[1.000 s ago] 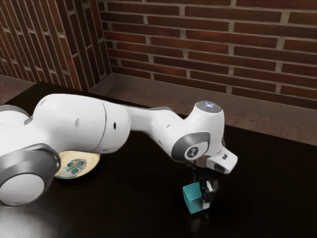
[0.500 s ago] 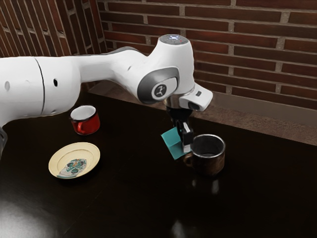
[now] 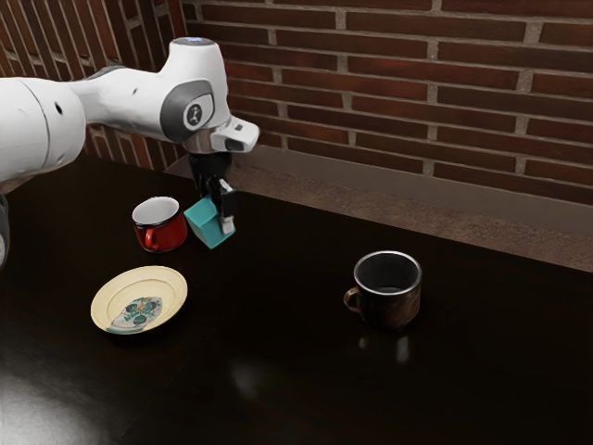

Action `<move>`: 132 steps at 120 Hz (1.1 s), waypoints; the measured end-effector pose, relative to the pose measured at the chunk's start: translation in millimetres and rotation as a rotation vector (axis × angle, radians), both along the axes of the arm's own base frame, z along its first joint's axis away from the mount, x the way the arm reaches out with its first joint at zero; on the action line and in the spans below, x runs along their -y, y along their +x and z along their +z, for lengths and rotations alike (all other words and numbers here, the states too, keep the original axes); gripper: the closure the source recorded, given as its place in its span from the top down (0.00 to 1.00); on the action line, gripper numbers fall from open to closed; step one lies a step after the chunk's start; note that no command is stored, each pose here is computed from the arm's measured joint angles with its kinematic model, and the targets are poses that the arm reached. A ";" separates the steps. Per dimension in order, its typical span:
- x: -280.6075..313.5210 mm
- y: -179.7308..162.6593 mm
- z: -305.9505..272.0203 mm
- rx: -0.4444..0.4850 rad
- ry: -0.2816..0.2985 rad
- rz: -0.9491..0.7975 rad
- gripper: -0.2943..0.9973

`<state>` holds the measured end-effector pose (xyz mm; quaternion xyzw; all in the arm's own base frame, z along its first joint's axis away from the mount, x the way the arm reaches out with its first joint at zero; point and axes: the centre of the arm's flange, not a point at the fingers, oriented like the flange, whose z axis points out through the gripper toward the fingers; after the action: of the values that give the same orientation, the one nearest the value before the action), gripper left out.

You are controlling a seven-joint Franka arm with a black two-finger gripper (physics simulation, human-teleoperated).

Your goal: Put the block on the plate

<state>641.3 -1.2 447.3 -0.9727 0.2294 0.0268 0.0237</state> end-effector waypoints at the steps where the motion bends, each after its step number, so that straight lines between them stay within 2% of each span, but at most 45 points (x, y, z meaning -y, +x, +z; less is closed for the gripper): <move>1: -3.2 -0.1 -0.1 -0.001 0.000 0.002 0.54; 44: -97.1 -2.0 -33.8 -0.052 -0.066 0.012 0.54; 75: -151.9 -7.0 -56.6 -0.065 -0.084 0.005 0.54; 103: -160.3 -6.9 -79.5 -0.069 -0.094 -0.051 0.54; 132: -163.1 -21.6 -118.6 -0.093 -0.109 -0.080 0.54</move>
<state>619.7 161.9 328.7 -0.9603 0.2701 0.0582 -0.0390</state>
